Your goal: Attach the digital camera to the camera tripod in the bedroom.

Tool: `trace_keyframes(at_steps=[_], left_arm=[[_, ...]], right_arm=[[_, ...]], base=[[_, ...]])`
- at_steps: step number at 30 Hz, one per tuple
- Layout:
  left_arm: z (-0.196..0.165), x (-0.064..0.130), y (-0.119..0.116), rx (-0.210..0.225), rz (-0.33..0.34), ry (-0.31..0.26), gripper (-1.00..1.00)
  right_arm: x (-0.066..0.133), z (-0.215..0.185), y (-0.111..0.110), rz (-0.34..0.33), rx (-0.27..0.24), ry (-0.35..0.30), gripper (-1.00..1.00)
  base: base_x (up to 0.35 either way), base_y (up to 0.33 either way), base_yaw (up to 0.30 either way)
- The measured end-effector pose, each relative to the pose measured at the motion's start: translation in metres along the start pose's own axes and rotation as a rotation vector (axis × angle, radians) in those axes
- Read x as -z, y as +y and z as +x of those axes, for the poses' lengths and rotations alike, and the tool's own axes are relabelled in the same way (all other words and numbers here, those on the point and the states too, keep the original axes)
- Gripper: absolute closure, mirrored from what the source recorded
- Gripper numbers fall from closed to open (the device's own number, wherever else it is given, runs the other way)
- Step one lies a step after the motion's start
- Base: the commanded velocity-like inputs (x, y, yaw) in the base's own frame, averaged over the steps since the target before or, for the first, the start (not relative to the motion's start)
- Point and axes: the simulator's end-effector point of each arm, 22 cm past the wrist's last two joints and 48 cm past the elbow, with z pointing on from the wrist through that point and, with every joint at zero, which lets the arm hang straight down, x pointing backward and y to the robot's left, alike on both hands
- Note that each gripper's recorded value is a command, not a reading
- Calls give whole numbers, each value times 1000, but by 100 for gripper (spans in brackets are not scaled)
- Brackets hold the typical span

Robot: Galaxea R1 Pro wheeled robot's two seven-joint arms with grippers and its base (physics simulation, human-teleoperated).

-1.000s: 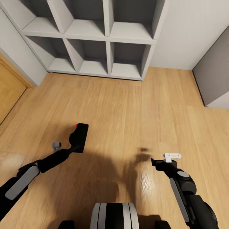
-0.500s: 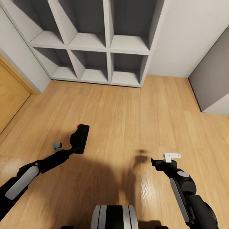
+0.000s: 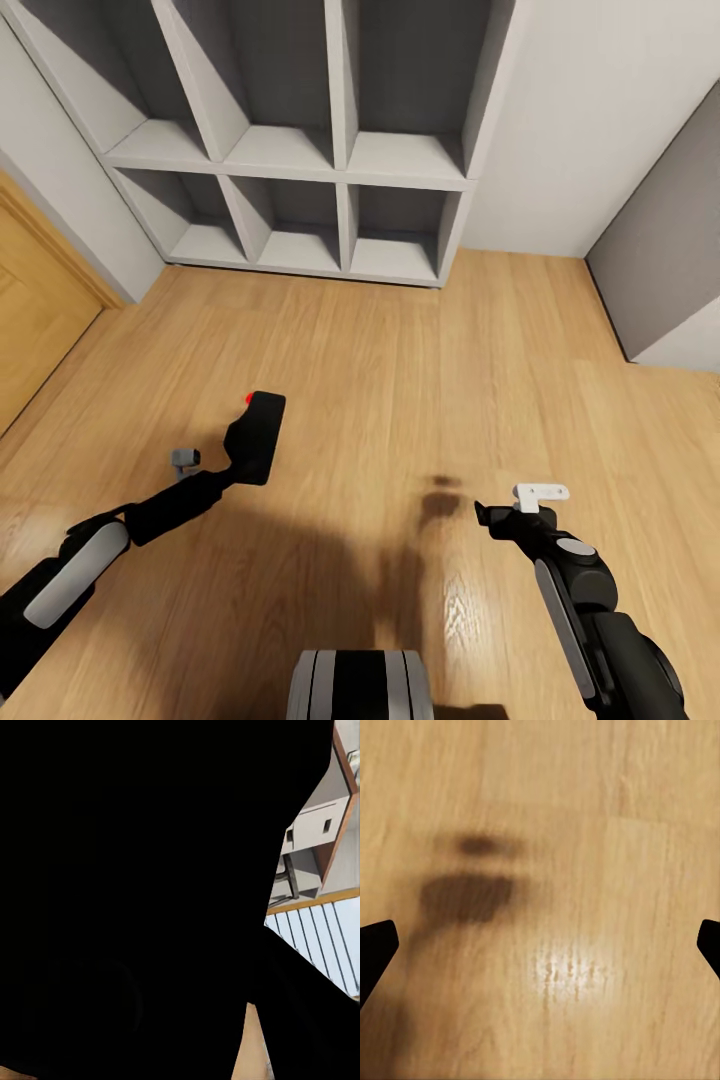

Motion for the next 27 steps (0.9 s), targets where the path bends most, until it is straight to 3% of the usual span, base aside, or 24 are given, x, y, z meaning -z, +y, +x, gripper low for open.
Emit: trace_keyframes(at_steps=[27], left_arm=[[10,-13,-2,26,12,-7,100]], right_arm=[[0,0,1,-3,-2,1,-100]], base=[[0,0,0]])
